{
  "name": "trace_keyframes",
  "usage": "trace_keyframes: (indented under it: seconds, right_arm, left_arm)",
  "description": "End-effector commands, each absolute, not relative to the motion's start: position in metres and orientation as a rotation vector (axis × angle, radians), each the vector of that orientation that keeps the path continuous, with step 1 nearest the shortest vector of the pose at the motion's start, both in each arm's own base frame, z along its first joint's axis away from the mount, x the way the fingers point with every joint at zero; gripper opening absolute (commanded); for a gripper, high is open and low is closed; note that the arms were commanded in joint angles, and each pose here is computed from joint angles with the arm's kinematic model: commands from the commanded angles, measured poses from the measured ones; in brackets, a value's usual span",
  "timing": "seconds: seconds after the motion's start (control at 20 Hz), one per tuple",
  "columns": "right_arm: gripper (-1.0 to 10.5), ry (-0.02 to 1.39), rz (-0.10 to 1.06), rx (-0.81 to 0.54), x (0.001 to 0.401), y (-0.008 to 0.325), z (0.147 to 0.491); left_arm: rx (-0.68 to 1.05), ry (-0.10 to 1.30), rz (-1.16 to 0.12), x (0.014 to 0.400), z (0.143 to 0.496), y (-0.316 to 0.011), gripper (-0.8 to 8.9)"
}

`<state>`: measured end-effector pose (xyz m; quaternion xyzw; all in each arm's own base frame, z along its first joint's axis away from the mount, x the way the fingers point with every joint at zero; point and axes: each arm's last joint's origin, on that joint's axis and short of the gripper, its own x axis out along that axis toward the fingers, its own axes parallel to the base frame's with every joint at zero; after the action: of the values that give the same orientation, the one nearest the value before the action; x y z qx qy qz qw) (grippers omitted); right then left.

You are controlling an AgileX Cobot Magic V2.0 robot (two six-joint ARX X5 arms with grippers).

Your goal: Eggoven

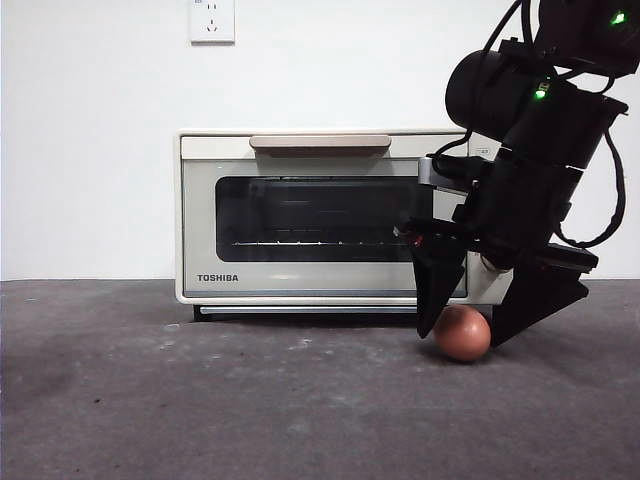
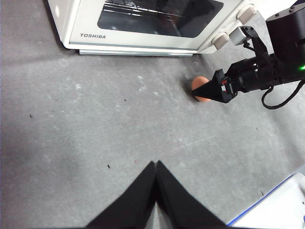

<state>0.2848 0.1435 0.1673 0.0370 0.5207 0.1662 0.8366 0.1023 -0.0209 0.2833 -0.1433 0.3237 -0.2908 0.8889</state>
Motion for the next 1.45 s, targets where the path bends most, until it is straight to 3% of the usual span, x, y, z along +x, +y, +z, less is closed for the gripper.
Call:
trace_keyframes:
  seconds: [0.05, 0.5, 0.75, 1.0, 1.25, 1.45]
  right_arm:
    - [3.5, 1.1, 0.351, 0.083, 0.29, 0.149, 0.164]
    - [0.0, 1.125, 0.363, 0.078, 0.289, 0.152, 0.158]
    - [0.0, 1.072, 0.41, 0.093, 0.281, 0.154, 0.181]
    - [0.0, 0.922, 0.488, 0.112, 0.25, 0.147, 0.242]
    - [0.0, 0.755, 0.543, 0.126, 0.201, 0.122, 0.302]
    - [0.0, 0.648, 0.556, 0.141, 0.166, 0.101, 0.331]
  left_arm:
    - [-0.273, 0.646, -0.618, 0.103, 0.289, -0.021, 0.07]
    - [-0.277, 0.659, -0.616, 0.107, 0.288, -0.021, 0.07]
    - [-0.298, 0.621, -0.626, 0.117, 0.292, -0.024, 0.07]
    - [-0.295, 0.565, -0.693, 0.145, 0.304, -0.041, 0.07]
    - [-0.216, 0.491, -0.718, 0.189, 0.329, -0.076, 0.07]
    - [-0.18, 0.459, -0.73, 0.235, 0.339, -0.109, 0.07]
